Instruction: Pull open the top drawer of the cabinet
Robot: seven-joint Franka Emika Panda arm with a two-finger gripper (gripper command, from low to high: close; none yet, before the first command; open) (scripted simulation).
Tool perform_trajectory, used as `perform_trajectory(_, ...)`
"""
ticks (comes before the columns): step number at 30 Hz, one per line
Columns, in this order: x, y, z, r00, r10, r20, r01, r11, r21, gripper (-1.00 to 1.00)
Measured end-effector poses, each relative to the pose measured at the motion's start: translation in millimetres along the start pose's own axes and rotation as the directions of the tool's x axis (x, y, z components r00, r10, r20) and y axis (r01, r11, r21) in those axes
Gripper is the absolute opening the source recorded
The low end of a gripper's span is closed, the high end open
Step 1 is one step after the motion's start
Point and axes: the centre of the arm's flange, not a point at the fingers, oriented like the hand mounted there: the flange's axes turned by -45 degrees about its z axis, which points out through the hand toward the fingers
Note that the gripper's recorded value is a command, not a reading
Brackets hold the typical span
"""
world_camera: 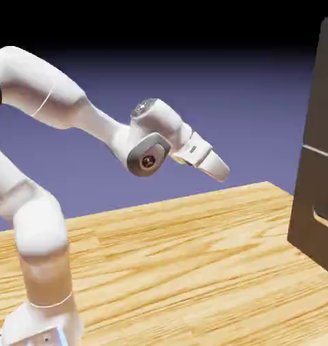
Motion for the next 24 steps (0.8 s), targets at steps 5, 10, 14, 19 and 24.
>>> perform_trajectory(5, 46, 2, -21, 0.984, 0.135, -0.119, -0.124, 0.987, 0.100, 0.00)
perform_trajectory(10, 87, 11, -38, 0.939, 0.284, -0.196, -0.242, 0.947, 0.211, 0.00)
perform_trajectory(14, 116, 22, -47, 0.885, 0.405, -0.229, -0.332, 0.895, 0.298, 0.00)
perform_trajectory(19, 147, 40, -51, 0.802, 0.548, -0.238, -0.434, 0.808, 0.399, 0.00)
perform_trajectory(24, 173, 60, -45, 0.704, 0.675, -0.219, -0.524, 0.702, 0.482, 0.00)
